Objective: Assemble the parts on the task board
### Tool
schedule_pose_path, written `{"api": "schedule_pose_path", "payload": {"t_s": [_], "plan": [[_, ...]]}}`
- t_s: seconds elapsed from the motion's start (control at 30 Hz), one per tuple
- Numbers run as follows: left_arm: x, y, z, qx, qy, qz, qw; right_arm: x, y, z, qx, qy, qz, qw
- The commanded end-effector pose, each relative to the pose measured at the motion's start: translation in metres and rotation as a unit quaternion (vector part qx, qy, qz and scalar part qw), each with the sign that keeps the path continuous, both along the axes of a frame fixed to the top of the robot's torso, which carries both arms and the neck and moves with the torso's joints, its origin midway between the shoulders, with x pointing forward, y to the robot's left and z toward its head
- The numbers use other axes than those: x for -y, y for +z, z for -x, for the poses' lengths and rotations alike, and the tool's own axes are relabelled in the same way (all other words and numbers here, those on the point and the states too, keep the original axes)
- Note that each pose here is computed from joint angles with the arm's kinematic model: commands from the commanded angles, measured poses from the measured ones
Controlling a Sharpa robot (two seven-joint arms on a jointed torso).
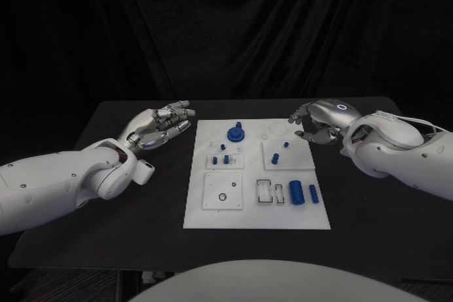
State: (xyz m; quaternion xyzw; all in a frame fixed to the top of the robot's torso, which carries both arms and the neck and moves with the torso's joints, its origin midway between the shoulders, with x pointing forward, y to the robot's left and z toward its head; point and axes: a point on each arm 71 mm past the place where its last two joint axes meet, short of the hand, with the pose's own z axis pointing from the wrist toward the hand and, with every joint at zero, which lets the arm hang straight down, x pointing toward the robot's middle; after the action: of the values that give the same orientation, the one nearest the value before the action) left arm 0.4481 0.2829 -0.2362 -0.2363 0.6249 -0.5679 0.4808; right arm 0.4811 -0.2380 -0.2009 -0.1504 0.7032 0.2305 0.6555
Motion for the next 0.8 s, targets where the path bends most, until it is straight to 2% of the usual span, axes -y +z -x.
{"api": "schedule_pose_path", "payload": {"t_s": [0.03, 0.37, 0.57, 0.8], "plan": [[0.006, 0.0032, 0.0062, -0.044, -0.035, 0.168, 0.984, -0.001, -0.008, -0.001, -0.005, -0.007, 0.041, 0.999], [0.017, -0.0058, 0.0176, -0.076, -0.064, 0.204, 0.974, -0.002, -0.021, 0.000, -0.019, -0.006, 0.053, 0.998], [0.019, -0.0071, 0.0209, -0.078, -0.067, 0.209, 0.972, -0.002, -0.030, 0.000, -0.029, -0.007, 0.058, 0.998], [0.021, -0.0080, 0.0229, -0.079, -0.069, 0.213, 0.971, 0.000, -0.045, 0.000, -0.042, -0.012, 0.065, 0.997]]}}
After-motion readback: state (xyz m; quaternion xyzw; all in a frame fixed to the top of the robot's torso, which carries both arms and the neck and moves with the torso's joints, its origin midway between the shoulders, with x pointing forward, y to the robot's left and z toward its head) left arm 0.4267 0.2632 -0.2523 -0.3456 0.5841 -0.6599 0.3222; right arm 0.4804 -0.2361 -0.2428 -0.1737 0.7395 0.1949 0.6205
